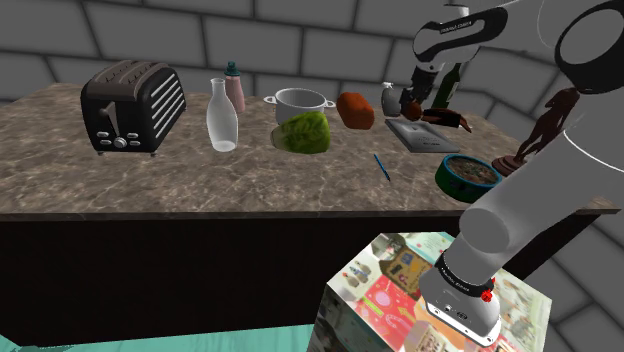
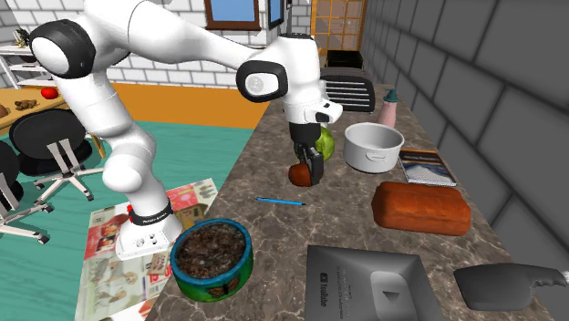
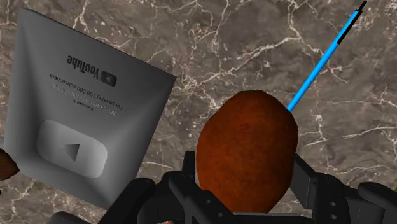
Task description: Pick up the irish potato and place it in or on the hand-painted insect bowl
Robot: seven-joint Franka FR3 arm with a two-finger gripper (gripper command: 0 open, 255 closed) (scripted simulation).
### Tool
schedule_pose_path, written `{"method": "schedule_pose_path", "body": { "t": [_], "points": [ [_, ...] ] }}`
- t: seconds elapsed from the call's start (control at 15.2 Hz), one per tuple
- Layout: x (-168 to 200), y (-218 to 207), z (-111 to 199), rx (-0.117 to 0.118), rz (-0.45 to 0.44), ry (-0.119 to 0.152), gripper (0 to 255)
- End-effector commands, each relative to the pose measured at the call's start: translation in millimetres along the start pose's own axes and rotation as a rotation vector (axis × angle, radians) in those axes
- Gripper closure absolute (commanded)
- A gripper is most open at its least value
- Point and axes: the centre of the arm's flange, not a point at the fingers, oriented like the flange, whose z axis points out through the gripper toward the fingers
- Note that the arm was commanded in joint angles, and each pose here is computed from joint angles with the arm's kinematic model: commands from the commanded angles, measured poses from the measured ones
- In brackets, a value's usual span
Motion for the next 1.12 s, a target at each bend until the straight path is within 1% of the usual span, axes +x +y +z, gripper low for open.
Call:
{"method": "schedule_pose_path", "body": {
  "t": [0.0,1.06],
  "points": [
    [-26.2,6.3,-4.2,0.000,-0.001,0.000,255],
    [-231.2,51.6,-26.7,0.000,-0.001,0.000,255]
  ]
}}
